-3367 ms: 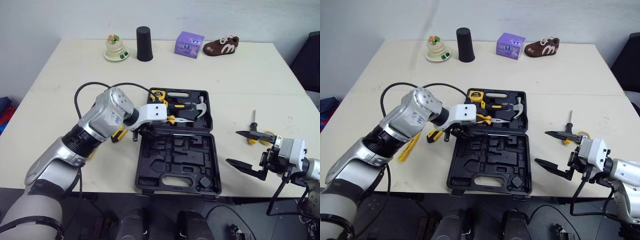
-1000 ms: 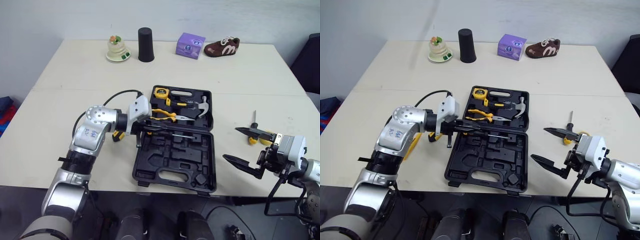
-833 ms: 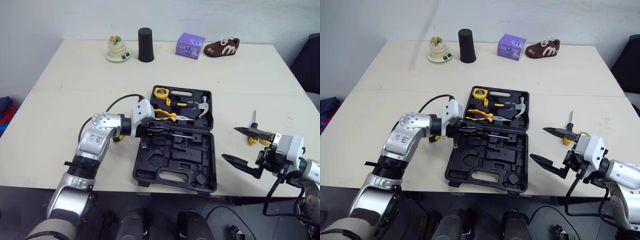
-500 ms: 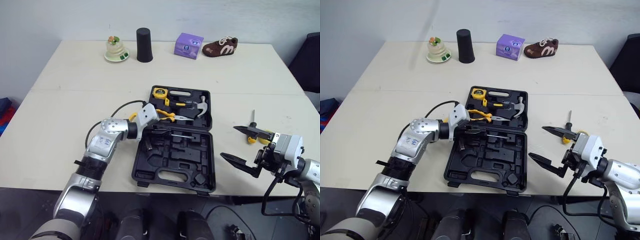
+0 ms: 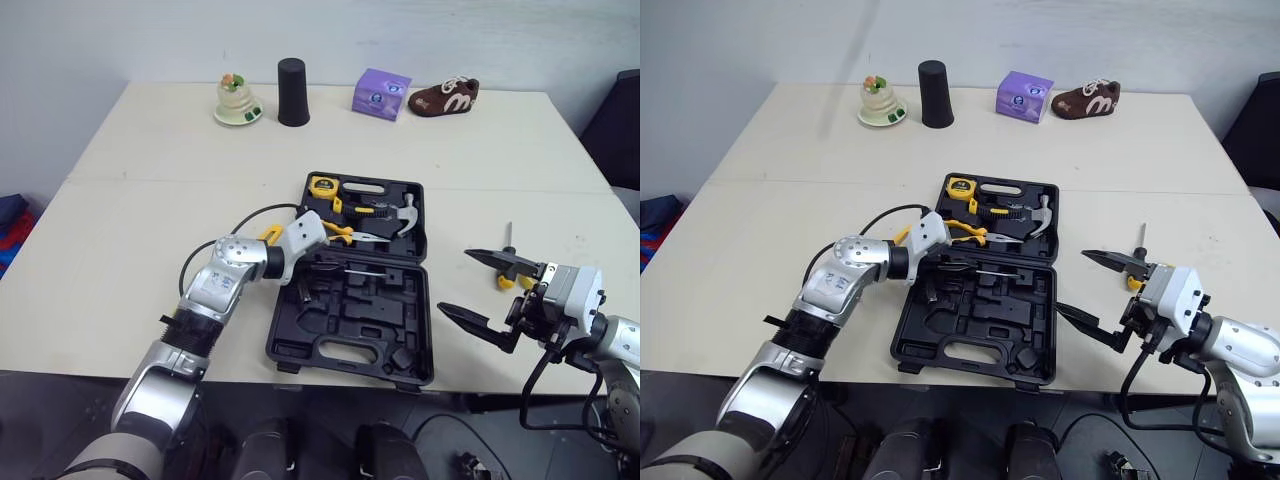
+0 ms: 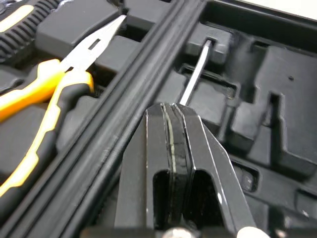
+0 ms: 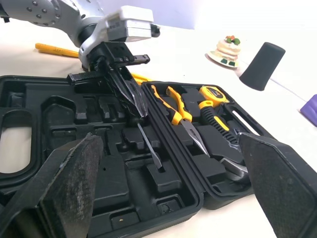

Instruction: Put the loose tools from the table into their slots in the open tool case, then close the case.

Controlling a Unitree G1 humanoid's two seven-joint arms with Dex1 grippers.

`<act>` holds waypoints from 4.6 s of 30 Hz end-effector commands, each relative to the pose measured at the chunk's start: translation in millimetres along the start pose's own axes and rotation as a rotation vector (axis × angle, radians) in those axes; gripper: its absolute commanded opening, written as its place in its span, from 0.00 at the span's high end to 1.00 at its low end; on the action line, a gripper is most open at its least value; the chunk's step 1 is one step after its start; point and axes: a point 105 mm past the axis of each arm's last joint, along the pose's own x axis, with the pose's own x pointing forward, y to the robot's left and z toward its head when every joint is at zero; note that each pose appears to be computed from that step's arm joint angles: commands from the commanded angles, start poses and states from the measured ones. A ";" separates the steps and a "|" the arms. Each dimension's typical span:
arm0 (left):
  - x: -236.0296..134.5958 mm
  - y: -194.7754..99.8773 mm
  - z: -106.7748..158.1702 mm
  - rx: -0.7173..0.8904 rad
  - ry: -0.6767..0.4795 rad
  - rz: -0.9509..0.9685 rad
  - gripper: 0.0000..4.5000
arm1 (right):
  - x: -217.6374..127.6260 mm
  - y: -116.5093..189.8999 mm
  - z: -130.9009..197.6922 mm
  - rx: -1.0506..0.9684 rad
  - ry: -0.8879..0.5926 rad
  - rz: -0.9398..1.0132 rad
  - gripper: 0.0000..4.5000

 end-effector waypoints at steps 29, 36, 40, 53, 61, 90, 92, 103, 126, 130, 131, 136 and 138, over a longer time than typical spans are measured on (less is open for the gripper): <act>-125.0 16.1 24.7 0.093 -0.302 0.194 0.72 | -113.3 -33.6 -18.4 -0.029 0.173 -0.550 0.00; -259.0 36.4 -71.4 -0.014 -0.086 0.713 0.17 | -196.6 -22.8 -41.0 -0.025 0.333 -0.830 0.00; -313.7 26.0 -111.2 -0.050 -0.002 0.983 0.01 | -240.9 -15.2 -66.7 0.020 0.412 -1.007 0.00; -332.6 -10.3 -120.0 -0.138 -0.061 1.116 0.01 | -231.4 -24.2 -95.5 0.076 0.350 -1.044 0.00; -280.5 8.8 -79.2 -0.102 -0.156 0.889 0.01 | -165.3 -36.2 -81.6 0.180 0.290 -0.947 0.00; -125.8 -79.6 43.9 0.091 -0.360 -0.008 0.01 | -14.5 -52.4 -70.8 0.536 0.500 -0.812 0.00; -124.7 -79.7 44.1 0.093 -0.359 -0.008 0.01 | -13.0 -52.5 -72.8 0.545 0.501 -0.808 0.00; -122.8 -81.9 43.1 0.098 -0.344 0.000 0.01 | -11.5 -60.7 -84.9 0.592 0.536 -0.871 0.00; -118.2 -97.3 48.3 0.127 -0.332 -0.081 0.00 | -7.7 -89.2 -102.6 0.768 0.704 -0.900 0.19; -119.1 -99.1 47.2 0.130 -0.327 -0.096 0.00 | -3.0 -81.0 -102.3 0.798 0.712 -0.873 0.60; -118.9 -100.2 46.3 0.124 -0.325 -0.104 0.00 | -3.1 -79.4 -103.5 0.805 0.717 -0.874 0.73; -122.4 -99.4 39.8 0.124 -0.304 -0.115 0.00 | -2.1 -81.6 -99.3 0.792 0.682 -0.889 0.77; -125.0 -97.5 39.2 0.123 -0.303 -0.115 0.00 | 2.5 -89.0 -89.9 0.743 0.614 -0.876 0.77</act>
